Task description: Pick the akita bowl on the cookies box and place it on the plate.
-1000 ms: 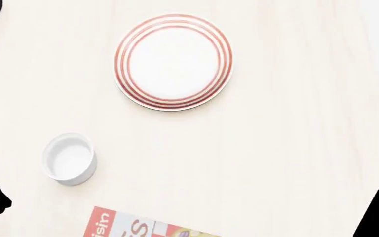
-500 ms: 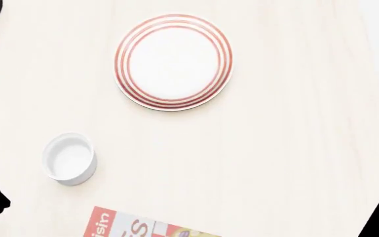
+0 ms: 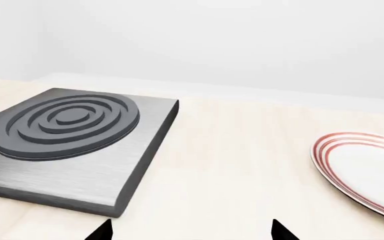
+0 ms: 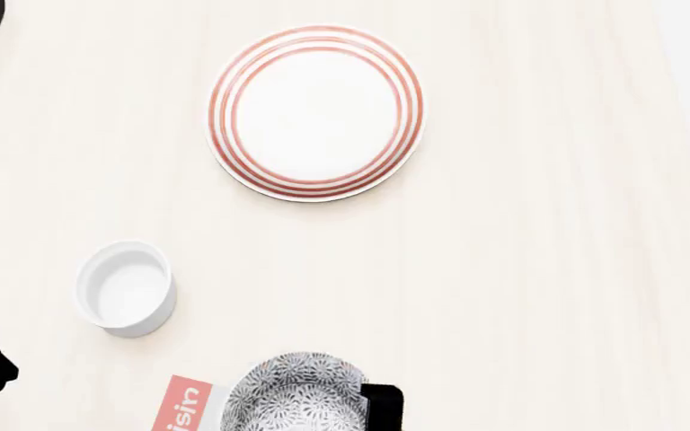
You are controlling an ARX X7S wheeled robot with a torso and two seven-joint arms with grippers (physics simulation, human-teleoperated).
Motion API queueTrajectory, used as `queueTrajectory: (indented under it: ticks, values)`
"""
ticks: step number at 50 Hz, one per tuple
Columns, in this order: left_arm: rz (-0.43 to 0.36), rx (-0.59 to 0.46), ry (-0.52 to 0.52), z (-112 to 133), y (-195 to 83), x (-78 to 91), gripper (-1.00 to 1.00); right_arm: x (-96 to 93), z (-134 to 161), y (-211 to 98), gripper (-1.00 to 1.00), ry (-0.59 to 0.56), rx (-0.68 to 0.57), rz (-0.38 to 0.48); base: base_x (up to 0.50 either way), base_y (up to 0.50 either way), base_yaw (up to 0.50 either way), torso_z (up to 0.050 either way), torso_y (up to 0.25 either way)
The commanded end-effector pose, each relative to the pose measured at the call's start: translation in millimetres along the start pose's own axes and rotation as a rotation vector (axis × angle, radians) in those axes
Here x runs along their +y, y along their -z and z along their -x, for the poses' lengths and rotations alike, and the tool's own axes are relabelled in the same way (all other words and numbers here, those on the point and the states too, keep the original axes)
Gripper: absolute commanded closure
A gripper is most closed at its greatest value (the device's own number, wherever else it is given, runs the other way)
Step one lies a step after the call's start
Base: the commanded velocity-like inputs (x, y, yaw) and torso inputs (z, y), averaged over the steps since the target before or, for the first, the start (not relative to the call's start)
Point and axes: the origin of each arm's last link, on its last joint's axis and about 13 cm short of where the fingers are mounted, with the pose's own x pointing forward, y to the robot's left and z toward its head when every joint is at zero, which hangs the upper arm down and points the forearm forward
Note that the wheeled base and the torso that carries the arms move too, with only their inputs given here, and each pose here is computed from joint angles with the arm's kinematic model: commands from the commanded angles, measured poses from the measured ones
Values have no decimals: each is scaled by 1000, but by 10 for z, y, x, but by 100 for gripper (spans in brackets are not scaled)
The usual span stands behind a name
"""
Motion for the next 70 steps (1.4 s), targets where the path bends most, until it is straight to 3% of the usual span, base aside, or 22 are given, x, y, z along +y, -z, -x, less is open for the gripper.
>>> queueTrajectory:
  ticks: [1, 15, 31, 36, 46, 58, 70]
  values:
    - [2, 3, 0, 5, 6, 0, -100, -157, 120, 4, 100, 136, 39, 80, 0, 0, 0, 0, 0]
    - [11, 1, 22, 28, 1, -12, -100, -449, 81, 67, 100, 220, 78, 76, 0, 0, 0, 0, 0]
    - [29, -16, 76, 77, -4, -18, -100, -936, -167, 70, 100, 346, 54, 100, 0, 0, 0, 0, 0]
    - [31, -21, 85, 104, -7, -15, -100, -1108, -275, 101, 100, 378, 62, 60, 0, 0, 0, 0, 0]
    - [15, -52, 136, 164, -29, -31, -100, -1373, -399, 89, 100, 454, 48, 59, 0, 0, 0, 0, 0]
    - [4, -99, 266, 231, -81, -78, -100, -1571, -571, 134, 100, 517, 33, 36, 0, 0, 0, 0, 0]
    - [8, -87, 283, 232, -74, -73, -100, -1813, -802, 180, 100, 567, 56, 28, 0, 0, 0, 0, 0]
